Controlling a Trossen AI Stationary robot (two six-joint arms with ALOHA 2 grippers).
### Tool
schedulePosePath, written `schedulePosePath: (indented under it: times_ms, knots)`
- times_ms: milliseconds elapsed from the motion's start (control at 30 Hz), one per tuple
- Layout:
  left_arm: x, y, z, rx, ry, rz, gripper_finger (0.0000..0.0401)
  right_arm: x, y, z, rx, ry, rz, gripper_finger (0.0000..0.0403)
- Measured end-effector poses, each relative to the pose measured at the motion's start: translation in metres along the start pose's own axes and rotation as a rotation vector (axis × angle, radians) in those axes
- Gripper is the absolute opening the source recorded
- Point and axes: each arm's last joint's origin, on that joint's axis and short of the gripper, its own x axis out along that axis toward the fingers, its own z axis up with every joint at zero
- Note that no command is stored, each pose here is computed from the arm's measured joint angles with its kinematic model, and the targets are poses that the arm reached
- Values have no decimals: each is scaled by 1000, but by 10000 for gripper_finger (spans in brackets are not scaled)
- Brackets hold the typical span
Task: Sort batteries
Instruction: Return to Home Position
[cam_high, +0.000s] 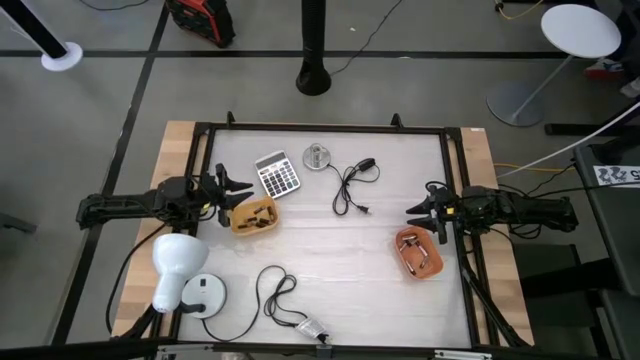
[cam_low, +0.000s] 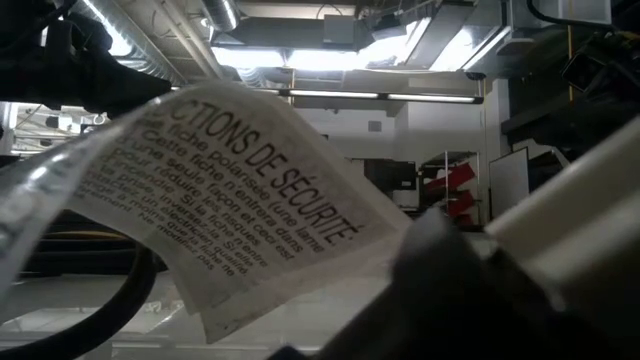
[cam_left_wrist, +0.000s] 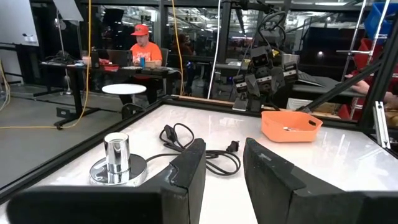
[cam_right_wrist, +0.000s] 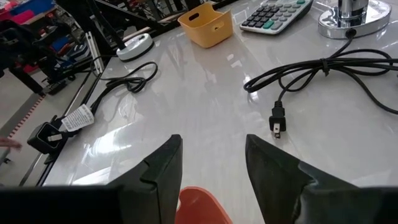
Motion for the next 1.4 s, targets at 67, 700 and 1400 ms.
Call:
schedulePosePath:
  times_ms: [67,700,1400]
  knots:
    - [0,0,0,0,0,0,98,0,0,0,0,0,0,170]
    - [0,0,0,0,1,0,98,0,0,0,0,0,0,170]
    - [0,0,0,0,1,0,98,0,0,0,0,1,0,170]
